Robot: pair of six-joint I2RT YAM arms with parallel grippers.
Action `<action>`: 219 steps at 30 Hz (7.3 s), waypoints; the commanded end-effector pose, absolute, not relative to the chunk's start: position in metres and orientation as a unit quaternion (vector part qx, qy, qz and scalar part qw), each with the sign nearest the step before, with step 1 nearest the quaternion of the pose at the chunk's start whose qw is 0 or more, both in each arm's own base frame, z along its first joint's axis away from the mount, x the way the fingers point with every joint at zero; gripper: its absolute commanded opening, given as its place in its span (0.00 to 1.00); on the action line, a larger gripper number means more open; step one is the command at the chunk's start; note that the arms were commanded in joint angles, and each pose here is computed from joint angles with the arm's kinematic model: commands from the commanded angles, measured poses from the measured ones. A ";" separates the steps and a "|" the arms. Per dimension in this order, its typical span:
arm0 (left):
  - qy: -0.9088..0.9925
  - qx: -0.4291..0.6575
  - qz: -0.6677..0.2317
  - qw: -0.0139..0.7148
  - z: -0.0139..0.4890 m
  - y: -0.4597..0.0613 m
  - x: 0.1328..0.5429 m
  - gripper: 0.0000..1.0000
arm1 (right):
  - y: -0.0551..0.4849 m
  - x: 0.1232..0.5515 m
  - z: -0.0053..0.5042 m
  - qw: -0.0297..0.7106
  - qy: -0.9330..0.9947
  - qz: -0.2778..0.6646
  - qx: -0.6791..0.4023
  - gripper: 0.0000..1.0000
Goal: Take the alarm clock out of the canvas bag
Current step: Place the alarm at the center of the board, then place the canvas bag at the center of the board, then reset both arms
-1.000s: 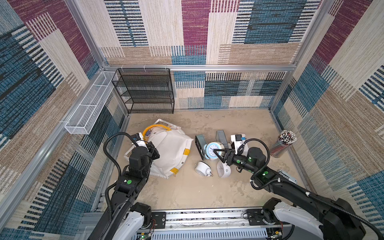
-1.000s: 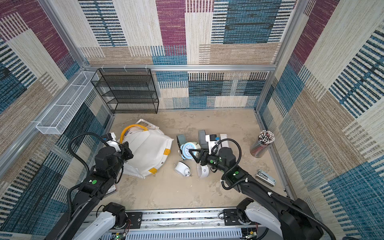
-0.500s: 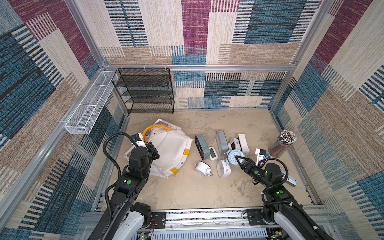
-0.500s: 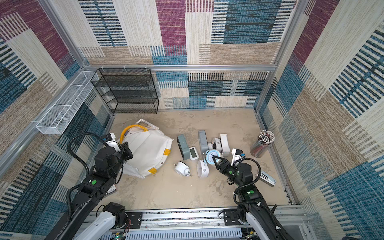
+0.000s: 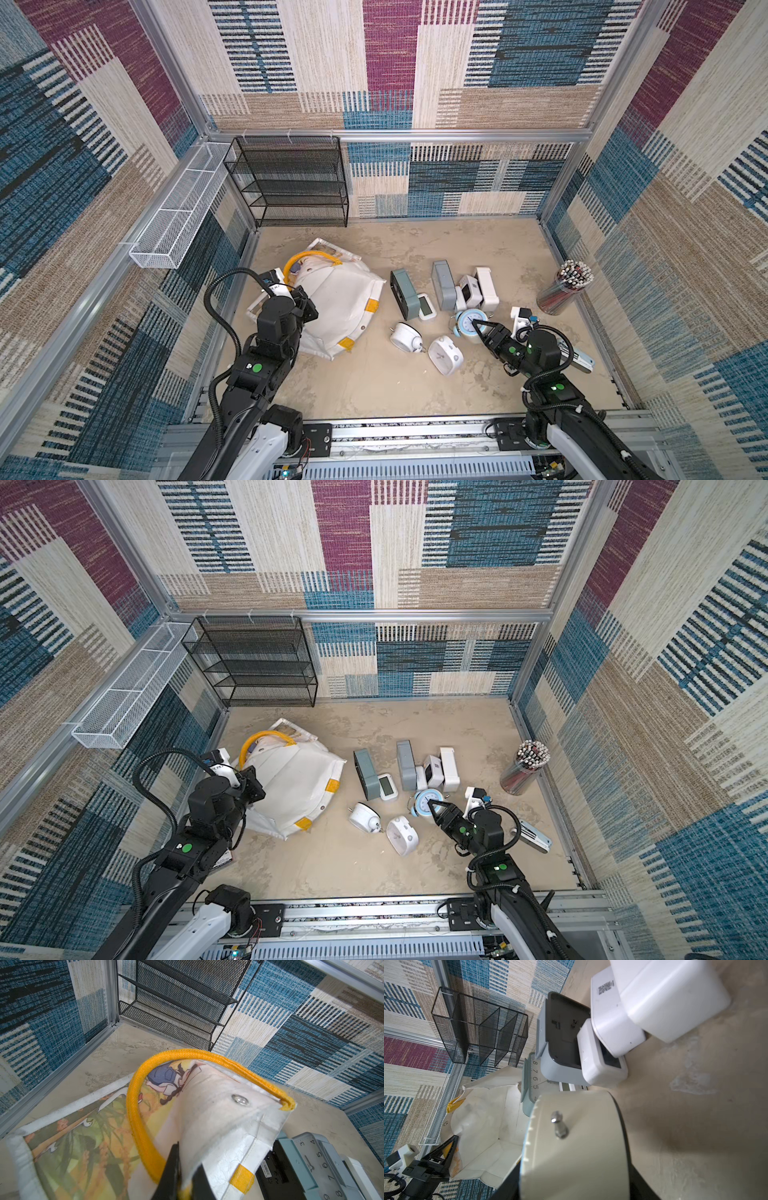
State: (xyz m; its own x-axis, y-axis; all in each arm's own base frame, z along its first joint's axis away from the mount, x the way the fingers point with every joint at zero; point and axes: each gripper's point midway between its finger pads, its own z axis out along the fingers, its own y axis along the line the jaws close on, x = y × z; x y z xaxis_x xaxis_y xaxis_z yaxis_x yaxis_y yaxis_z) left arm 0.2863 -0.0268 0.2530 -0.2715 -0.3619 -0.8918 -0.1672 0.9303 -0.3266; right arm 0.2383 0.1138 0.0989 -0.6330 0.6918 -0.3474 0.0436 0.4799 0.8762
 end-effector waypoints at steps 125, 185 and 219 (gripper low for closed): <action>0.848 -0.184 -0.200 0.456 0.289 -0.050 0.376 0.00 | 0.360 0.440 0.314 0.342 0.732 0.571 -0.143 0.00; 0.838 -0.260 0.172 0.448 0.184 0.082 0.291 1.00 | 0.020 0.379 0.228 0.691 0.721 -0.050 0.014 1.00; 0.827 -0.059 0.070 0.554 0.093 0.028 0.397 1.00 | -0.008 0.379 0.149 0.688 0.724 -0.013 0.036 1.00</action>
